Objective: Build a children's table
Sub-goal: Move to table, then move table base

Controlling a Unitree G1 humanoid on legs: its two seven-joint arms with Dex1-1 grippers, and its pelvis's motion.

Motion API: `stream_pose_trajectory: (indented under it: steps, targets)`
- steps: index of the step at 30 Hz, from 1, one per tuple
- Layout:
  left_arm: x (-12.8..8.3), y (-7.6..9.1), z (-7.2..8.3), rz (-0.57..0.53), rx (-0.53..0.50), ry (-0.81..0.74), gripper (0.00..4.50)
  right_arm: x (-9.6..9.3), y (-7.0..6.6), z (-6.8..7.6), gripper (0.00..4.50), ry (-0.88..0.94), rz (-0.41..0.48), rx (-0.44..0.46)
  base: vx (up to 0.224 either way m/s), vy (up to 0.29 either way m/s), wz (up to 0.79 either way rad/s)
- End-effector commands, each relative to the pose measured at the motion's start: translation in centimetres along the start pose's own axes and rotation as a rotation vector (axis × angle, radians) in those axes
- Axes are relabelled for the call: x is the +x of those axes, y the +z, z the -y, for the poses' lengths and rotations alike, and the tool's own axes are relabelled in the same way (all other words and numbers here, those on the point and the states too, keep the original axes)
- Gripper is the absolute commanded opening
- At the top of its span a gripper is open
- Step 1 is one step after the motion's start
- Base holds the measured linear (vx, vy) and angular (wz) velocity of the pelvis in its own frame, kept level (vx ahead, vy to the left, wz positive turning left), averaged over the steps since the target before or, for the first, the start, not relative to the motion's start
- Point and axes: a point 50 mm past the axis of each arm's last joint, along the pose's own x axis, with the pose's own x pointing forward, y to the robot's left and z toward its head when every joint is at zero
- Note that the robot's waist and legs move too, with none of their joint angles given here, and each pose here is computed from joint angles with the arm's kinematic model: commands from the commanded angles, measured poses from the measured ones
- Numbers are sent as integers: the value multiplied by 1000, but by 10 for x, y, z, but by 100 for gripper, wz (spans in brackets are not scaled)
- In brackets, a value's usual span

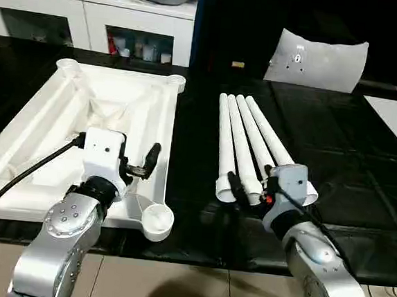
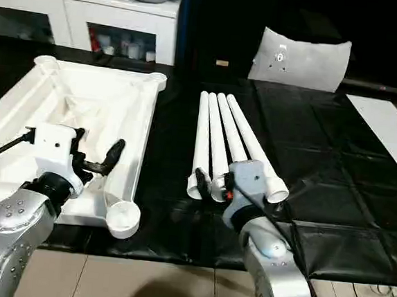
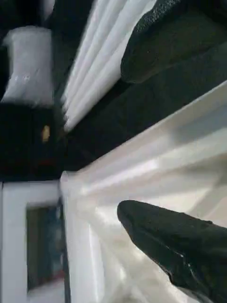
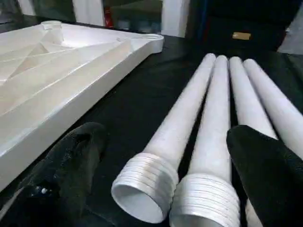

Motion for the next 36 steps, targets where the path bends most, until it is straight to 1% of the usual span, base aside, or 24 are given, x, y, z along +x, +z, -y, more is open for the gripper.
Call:
stream_pose_trajectory:
  steps: [1, 2, 3, 4, 5, 6, 7, 8, 10, 11, 13, 15, 16, 18, 19, 21, 22, 23, 25, 30, 31, 32, 34, 36]
  targets:
    - [0, -1, -4, -21, -1, -70, 446, -1, 5, 2, 450, 42, 28, -13, 0, 0, 0]
    - [0, 2, -10, -18, 10, -102, 446, -1, 7, 0, 450, 89, 32, -38, 0, 0, 0]
    - [0, 2, -10, -17, 11, -105, 446, -1, 7, 0, 450, 93, 32, -40, 0, 0, 0]
    - [-1, 6, -14, -15, 36, -190, 446, -3, 9, -5, 450, 167, 34, -70, 0, 0, 0]
    - [-1, 6, -14, -15, 36, -190, 446, -3, 9, -5, 450, 167, 34, -70, 0, 0, 0]
    - [-4, 7, -15, -27, 63, -256, 446, -4, 10, -6, 450, 198, 36, -74, 0, 0, 0]
    - [-10, 9, -18, -69, 130, -382, 446, -5, 8, -8, 450, 256, 16, -81, 0, 0, 0]
    - [-10, 9, -18, -70, 132, -385, 446, -5, 8, -8, 450, 258, 15, -81, 0, 0, 0]
    - [-21, 10, -17, -137, 173, -597, 446, -4, 5, -6, 450, 295, -24, -102, 0, 0, 0]
    - [-21, 10, -17, -137, 173, -597, 430, -4, 5, -6, 450, 295, -24, -102, 0, 0, 0]
    - [-24, 10, -20, -188, 252, -716, 411, -4, 3, -6, 450, 358, -70, -141, 0, 0, 0]
    - [-24, 8, -23, -224, 272, -774, 399, -5, 2, -6, 450, 400, -96, -167, 0, 0, 0]
    - [-24, 5, -28, -290, 309, -845, 387, -6, 1, -5, 450, 442, -134, -199, 0, 0, 0]
    - [-23, 4, -31, -317, 329, -865, 365, -6, 1, -5, 450, 458, -147, -206, 0, 0, 0]
    - [-23, 3, -34, -338, 346, -882, 365, -6, 1, -5, 450, 473, -155, -211, 0, 0, 0]
    - [-20, 0, -41, -380, 394, -899, 353, -8, 1, -7, 450, 518, -172, -220, 0, 0, 0]
    - [-19, -2, -45, -403, 424, -905, 330, -10, 1, -8, 450, 544, -182, -224, 0, 0, 0]
    - [-17, -4, -50, -427, 461, -908, 330, -11, 1, -9, 450, 573, -192, -221, 0, 0, 0]
    - [-13, -7, -57, -459, 501, -913, 310, -16, 0, -12, 450, 620, -212, -215, 0, 0, 0]
    - [-12, -8, -62, -501, 502, -955, 273, -23, -2, -17, 450, 682, -234, -201, 0, 0, 0]
    - [-15, -11, -64, -538, 498, -994, 258, -24, -2, -19, 450, 693, -234, -201, 0, 0, 0]
    - [-15, -11, -65, -542, 498, -999, 258, -25, -2, -20, 450, 694, -234, -202, 0, 0, 0]
    - [-17, -13, -66, -561, 501, -1005, 236, -22, -2, -20, 450, 677, -227, -226, 0, 0, 0]
    - [-18, -16, -67, -568, 501, -1008, 222, -19, -1, -20, 450, 667, -222, -221, 0, 0, 0]
